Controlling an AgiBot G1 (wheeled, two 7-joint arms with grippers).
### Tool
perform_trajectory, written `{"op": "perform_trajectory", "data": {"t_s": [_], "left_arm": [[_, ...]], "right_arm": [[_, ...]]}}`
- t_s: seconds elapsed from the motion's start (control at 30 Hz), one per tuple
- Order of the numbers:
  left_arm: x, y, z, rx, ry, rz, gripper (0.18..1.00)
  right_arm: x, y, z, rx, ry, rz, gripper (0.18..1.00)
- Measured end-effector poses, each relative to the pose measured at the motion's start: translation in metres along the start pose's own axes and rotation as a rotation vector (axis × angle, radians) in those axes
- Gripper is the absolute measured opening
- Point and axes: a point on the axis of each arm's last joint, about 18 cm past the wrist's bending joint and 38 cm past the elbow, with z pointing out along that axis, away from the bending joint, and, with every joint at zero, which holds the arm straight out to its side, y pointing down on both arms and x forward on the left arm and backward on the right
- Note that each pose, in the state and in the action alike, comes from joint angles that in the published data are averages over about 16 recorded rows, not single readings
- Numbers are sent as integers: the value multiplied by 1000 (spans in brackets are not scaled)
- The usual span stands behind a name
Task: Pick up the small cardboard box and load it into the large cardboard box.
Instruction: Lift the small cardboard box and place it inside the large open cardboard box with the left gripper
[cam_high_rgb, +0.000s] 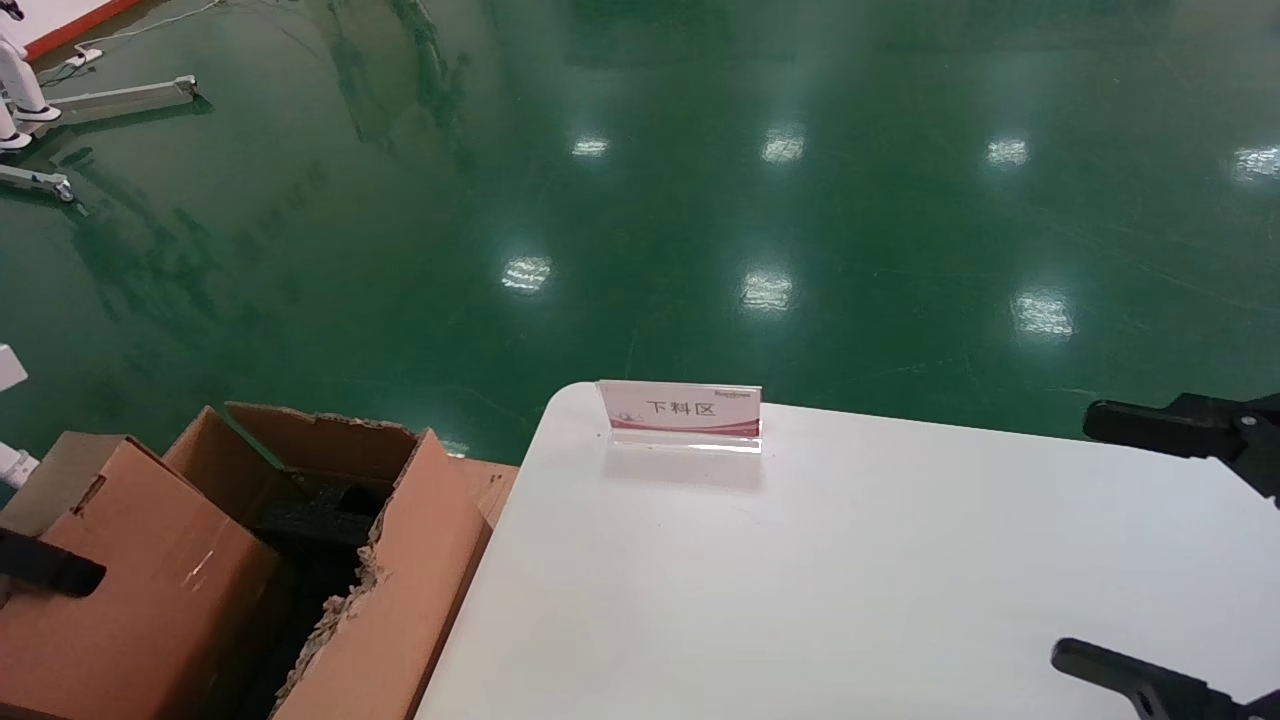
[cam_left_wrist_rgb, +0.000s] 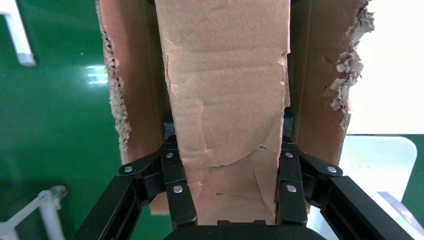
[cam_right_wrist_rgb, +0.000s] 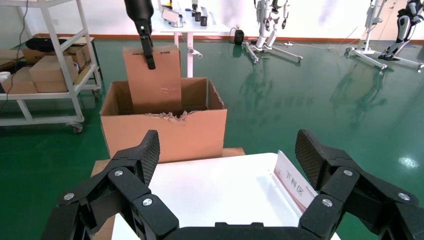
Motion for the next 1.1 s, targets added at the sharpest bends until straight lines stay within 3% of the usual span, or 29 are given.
{"op": "perform_trajectory", "data": {"t_s": [0.53, 1.1], "left_arm": [[-21, 17, 37, 18, 42, -21, 381], [-37, 10, 51, -21, -26, -28, 381]], "right_arm": [[0, 0, 0, 0, 0, 0, 995], [0, 0, 0, 0, 0, 0, 995]]}}
